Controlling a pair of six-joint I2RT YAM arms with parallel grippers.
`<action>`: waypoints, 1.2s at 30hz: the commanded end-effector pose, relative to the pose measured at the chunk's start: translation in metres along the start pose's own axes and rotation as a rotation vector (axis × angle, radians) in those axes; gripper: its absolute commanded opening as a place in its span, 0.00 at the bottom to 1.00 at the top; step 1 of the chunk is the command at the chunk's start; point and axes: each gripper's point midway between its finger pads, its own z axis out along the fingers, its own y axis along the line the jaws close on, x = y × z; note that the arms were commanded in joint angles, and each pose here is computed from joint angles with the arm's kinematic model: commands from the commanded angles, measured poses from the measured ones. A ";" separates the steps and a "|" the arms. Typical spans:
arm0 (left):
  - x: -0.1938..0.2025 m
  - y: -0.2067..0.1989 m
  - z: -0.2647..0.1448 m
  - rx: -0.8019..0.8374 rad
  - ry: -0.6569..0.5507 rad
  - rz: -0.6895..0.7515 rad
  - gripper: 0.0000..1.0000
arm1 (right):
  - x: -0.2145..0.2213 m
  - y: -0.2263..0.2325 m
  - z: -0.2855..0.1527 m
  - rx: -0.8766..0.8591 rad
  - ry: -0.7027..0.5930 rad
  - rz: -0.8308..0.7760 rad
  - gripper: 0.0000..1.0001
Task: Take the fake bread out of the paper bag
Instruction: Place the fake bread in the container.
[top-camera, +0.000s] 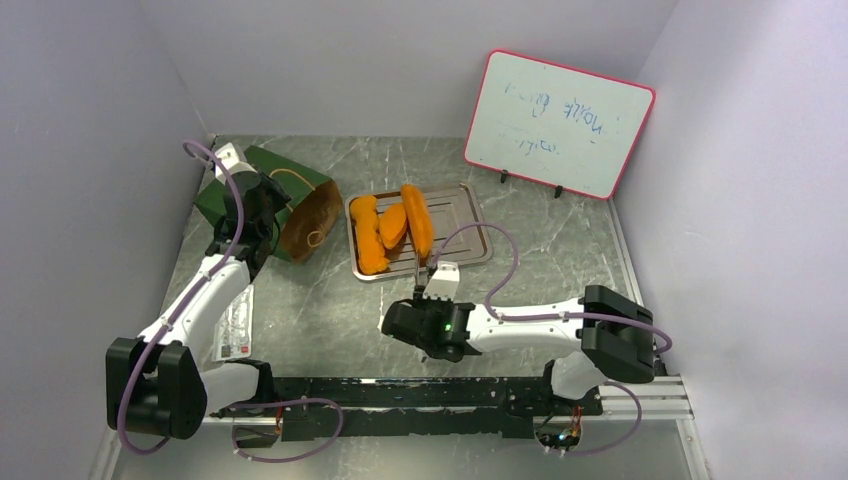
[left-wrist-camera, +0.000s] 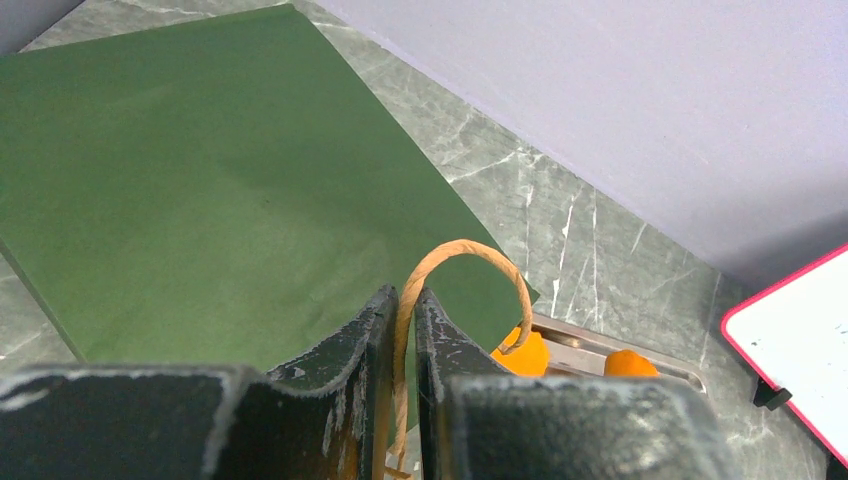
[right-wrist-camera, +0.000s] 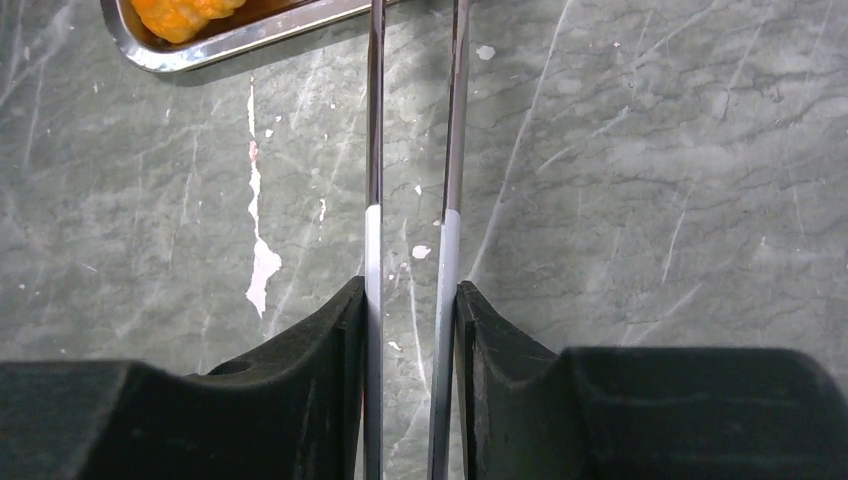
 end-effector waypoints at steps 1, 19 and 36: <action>-0.016 -0.006 -0.004 0.032 -0.042 -0.023 0.07 | -0.008 -0.001 -0.006 -0.006 -0.026 0.054 0.32; -0.019 -0.007 -0.005 0.029 -0.046 -0.015 0.07 | -0.011 -0.005 -0.023 -0.019 -0.014 0.060 0.34; -0.016 -0.001 -0.008 0.018 -0.049 -0.001 0.07 | -0.003 -0.010 -0.062 -0.045 -0.024 0.064 0.32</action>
